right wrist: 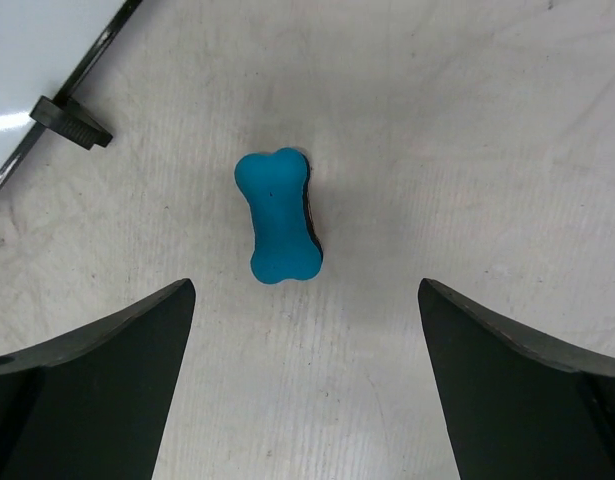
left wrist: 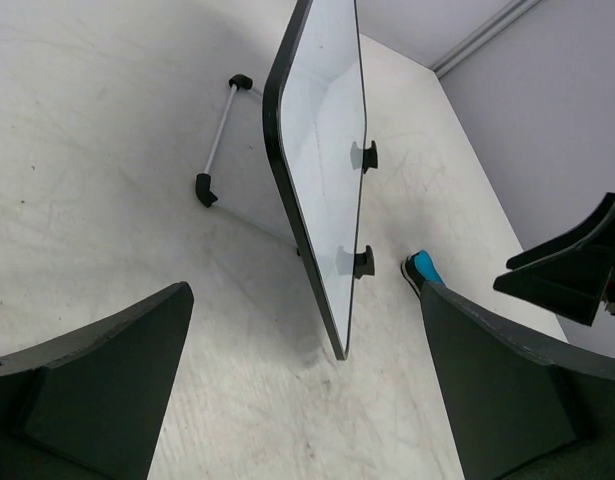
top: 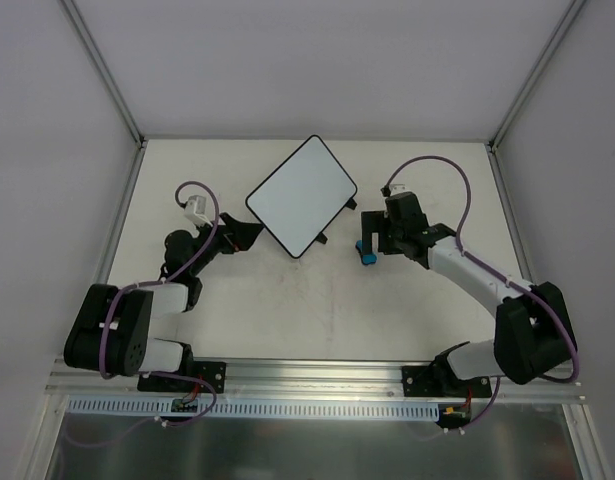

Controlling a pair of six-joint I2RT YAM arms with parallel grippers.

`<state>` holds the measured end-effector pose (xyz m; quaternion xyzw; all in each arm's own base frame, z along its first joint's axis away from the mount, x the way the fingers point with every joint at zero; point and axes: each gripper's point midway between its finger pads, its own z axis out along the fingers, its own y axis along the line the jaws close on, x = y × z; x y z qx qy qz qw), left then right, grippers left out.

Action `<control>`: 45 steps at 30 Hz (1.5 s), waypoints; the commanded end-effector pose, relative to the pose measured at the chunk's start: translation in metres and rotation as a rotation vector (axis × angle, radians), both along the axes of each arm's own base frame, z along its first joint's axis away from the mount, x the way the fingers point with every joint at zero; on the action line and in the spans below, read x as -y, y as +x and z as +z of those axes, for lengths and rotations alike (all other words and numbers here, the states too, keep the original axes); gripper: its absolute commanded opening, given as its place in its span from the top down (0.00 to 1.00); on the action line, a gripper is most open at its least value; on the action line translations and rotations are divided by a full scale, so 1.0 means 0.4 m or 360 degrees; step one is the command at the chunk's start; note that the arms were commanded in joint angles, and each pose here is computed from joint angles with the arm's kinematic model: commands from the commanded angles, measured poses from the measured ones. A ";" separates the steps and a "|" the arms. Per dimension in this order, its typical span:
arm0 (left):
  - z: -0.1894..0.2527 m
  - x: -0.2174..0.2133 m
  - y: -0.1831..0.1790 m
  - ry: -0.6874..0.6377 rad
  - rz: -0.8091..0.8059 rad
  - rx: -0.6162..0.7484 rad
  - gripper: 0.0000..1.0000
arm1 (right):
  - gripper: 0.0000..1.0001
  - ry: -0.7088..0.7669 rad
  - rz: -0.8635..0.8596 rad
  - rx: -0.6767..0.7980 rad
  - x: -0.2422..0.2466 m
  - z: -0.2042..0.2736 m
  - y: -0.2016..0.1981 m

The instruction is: Erase the whiteboard

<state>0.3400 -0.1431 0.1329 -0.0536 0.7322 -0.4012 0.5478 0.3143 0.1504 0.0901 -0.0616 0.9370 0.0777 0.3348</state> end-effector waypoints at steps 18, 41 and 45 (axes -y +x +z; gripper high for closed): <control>0.015 -0.037 -0.152 0.0090 0.0071 0.0024 0.01 | 0.01 0.0200 -0.0154 0.0790 0.110 0.174 -0.068; 0.049 -0.127 -0.227 0.0268 0.0325 0.0230 0.01 | 0.01 0.0393 -0.0131 0.1121 0.115 0.171 -0.105; 0.041 -0.128 -0.225 0.0260 0.0330 0.0196 0.01 | 0.01 0.0398 -0.0128 0.1109 0.111 0.169 -0.104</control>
